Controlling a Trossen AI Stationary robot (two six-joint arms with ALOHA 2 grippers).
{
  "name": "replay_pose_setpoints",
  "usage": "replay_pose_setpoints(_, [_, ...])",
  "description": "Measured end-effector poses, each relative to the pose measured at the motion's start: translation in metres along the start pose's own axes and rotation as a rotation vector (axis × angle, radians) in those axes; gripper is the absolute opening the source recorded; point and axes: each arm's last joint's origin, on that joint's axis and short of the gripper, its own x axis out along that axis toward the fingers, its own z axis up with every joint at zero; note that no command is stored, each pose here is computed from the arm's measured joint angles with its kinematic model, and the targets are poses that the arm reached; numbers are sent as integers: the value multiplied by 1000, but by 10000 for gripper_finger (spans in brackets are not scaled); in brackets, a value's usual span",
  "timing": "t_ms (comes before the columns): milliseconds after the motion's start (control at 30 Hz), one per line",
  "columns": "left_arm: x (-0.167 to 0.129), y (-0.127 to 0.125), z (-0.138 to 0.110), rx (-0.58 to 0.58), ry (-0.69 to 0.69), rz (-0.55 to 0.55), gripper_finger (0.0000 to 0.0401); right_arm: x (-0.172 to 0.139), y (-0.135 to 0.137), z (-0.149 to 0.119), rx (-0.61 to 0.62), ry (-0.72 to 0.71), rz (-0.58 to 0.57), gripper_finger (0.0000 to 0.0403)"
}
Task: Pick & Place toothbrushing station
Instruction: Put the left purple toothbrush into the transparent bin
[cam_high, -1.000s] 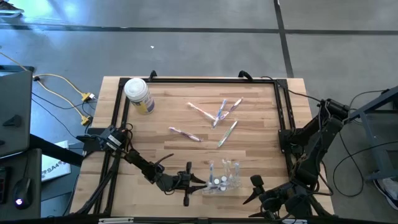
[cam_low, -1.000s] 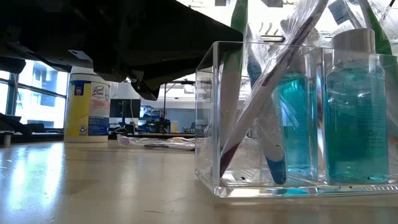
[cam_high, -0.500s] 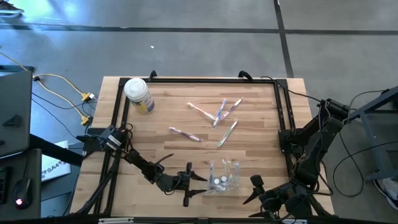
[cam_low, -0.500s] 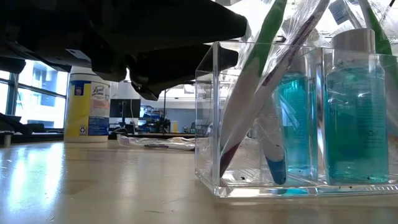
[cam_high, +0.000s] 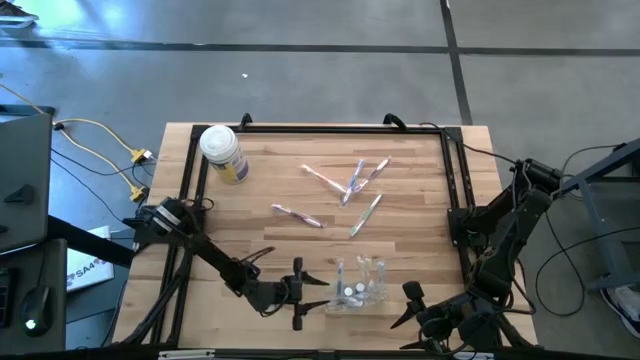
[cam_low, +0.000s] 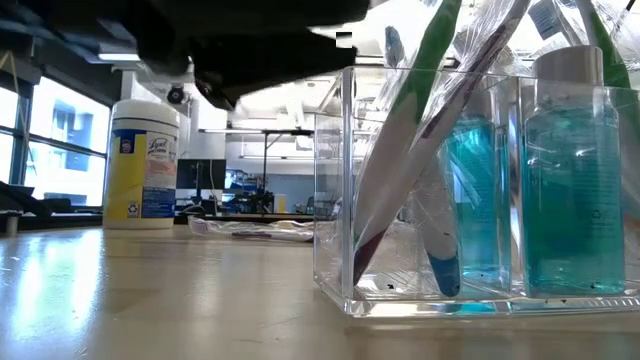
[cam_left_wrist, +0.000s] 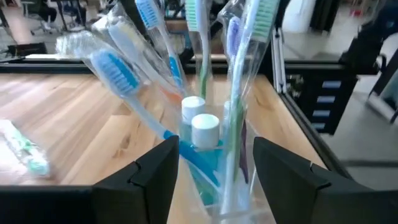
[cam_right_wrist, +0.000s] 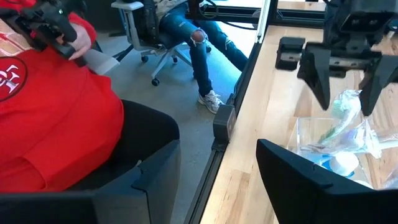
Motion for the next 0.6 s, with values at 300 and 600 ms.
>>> replay_pose_setpoints(300, [-37,-5,31,109,100,215,207,0,0,0,32,5,-2,203])
replay_pose_setpoints(600, [-71,18,59,113,185,397,207,0,0,0,78,3,-2,203])
